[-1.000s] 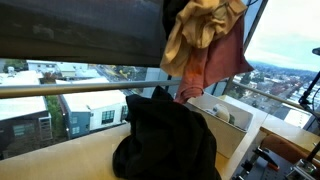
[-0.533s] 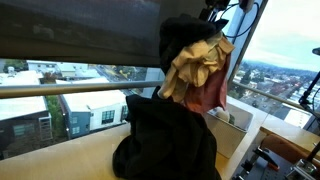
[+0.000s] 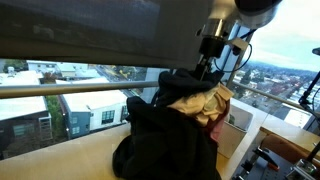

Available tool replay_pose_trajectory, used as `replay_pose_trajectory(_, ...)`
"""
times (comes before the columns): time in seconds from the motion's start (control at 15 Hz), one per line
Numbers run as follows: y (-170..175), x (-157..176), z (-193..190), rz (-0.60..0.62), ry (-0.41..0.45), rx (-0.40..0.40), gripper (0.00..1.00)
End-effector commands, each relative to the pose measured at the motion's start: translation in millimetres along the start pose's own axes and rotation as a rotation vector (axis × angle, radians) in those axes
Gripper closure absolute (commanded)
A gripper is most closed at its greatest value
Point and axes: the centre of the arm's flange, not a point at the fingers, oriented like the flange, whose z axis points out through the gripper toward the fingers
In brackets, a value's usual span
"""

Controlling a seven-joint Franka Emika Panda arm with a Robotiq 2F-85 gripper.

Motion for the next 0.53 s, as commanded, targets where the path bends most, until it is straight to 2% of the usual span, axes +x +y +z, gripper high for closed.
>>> replay_pose_trajectory(0.0, -15, -22, 41, -0.015, -0.033, -0.004, 1.00)
replay_pose_trajectory(0.13, -25, -25, 58, -0.027, -0.063, 0.004, 1.00)
replay_pose_trajectory(0.47, -100, -12, 95, -0.130, -0.073, -0.037, 1.00)
